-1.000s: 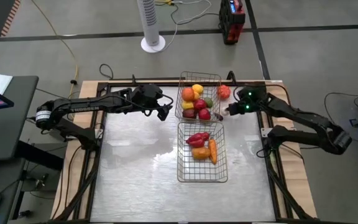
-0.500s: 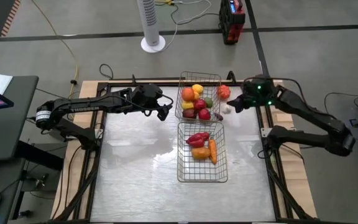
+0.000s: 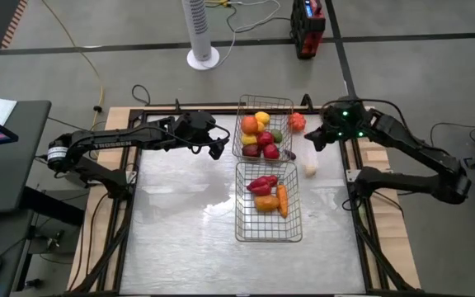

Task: Sort produce into baskets
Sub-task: Put the white garlic into the bottom wire basket

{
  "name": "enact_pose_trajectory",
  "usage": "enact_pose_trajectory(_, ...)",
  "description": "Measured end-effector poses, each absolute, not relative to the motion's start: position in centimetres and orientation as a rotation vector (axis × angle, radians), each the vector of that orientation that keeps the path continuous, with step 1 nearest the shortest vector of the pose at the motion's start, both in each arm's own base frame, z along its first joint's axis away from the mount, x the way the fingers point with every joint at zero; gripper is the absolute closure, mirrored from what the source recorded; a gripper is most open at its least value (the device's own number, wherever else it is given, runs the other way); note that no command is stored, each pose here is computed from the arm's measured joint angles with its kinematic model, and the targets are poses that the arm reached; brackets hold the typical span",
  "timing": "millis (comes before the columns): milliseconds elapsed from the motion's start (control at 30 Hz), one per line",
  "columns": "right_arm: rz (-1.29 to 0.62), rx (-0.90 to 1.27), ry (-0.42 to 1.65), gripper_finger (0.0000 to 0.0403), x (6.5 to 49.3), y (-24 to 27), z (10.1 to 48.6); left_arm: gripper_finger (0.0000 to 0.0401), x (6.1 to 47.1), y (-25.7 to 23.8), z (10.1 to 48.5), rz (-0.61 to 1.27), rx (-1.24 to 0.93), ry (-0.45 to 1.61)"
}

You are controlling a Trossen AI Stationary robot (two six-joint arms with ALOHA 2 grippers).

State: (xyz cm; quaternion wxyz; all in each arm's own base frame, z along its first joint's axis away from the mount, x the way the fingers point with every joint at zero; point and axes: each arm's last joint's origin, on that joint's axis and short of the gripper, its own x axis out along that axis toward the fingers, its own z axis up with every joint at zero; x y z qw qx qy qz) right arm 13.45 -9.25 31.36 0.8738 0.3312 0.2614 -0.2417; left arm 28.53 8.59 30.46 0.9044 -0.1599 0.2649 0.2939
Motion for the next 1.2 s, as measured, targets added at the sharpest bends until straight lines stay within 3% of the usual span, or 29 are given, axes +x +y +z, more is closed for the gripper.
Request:
enact_pose_trajectory(333, -0.387, 0.725, 0.707, 0.0191, 14.6, -8.9, 29.8, 0.0044, 28.5, 8.6, 30.5, 0.611, -0.343, 0.543)
enact_pose_trajectory(533, -0.478, 0.754, 0.894, 0.0133, 14.2, -8.8, 28.3, 0.0044, 28.5, 8.6, 30.5, 0.614, -0.354, 0.54)
enact_pose_trajectory(700, -0.477, 0.764, 0.985, 0.0113, 14.1, -8.8, 26.8, 0.0044, 28.5, 8.6, 30.5, 0.613, -0.352, 0.541)
enact_pose_trajectory(933, -0.562, 0.743, 1.141, 0.0111, 13.5, -8.6, 21.1, 0.0044, 28.5, 8.6, 30.5, 0.612, -0.349, 0.542)
enact_pose_trajectory(1200, -0.574, 0.69, 1.056, 0.011, 14.6, -9.1, 20.6, 0.0044, 28.5, 8.6, 30.5, 0.612, -0.348, 0.543)
